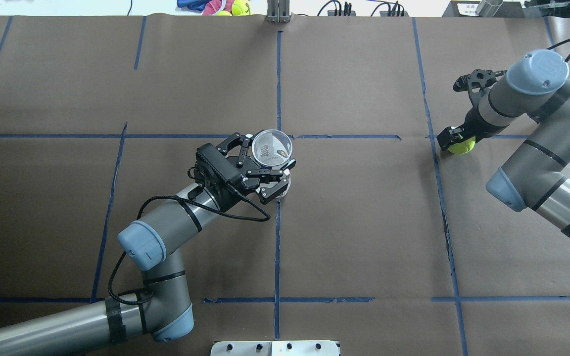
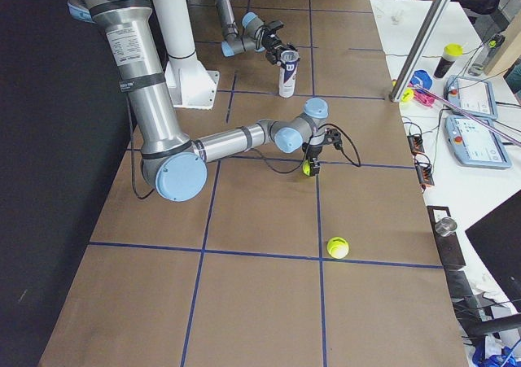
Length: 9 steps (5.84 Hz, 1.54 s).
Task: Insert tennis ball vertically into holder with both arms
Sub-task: 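Grasp the nearer yellow tennis ball with the right gripper while left holds can, then carry the ball over the can mouth and release it inside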
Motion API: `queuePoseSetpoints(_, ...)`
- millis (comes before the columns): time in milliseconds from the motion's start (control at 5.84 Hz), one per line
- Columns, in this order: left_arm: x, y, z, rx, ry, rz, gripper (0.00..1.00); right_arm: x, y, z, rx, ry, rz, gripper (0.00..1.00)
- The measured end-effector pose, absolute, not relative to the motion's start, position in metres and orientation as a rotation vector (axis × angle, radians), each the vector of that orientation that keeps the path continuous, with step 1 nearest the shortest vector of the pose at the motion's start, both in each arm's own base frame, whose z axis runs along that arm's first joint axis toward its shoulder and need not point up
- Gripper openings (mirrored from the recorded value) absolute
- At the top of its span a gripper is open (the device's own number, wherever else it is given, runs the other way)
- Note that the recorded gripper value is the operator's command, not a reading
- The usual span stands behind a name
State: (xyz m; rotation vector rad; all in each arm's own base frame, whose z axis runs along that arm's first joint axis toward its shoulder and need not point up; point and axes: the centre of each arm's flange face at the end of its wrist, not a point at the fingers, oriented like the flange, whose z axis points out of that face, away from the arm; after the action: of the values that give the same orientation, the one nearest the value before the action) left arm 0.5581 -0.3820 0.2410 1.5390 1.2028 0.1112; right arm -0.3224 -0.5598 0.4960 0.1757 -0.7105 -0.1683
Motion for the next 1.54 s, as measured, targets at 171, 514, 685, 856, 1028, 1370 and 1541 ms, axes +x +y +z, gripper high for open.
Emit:
queuePoseSetpoints(171,0.558,-0.382,0.241,1.538,1.203,0.112,0.92,-0.317,-0.558,0.467,0.218,-0.738,-0.170,0.00)
queuePoseSetpoints(514,0.559,-0.381,0.241,1.537,1.205,0.113,0.92,-0.308,-0.531,0.370,0.303,-0.868,-0.105,0.00)
queuePoseSetpoints(685,0.559,-0.380,0.242,1.536,1.204,0.114,0.92,-0.314,-0.509,0.311,0.313,-0.965,-0.039,0.00)
queuePoseSetpoints(856,0.560,-0.380,0.242,1.535,1.204,0.115,0.92,-0.327,-0.489,0.257,0.301,-1.064,0.018,0.00)
queuePoseSetpoints(1028,0.560,-0.380,0.243,1.535,1.203,0.116,0.92,-0.346,-0.473,0.210,0.274,-1.148,0.059,0.00)
queuePoseSetpoints(1370,0.560,-0.379,0.242,1.534,1.203,0.117,0.92,-0.381,-0.448,0.139,0.210,-1.248,0.101,0.01)
queuePoseSetpoints(1541,0.560,-0.379,0.242,1.534,1.203,0.117,0.92,-0.394,-0.441,0.118,0.180,-1.248,0.111,0.02)
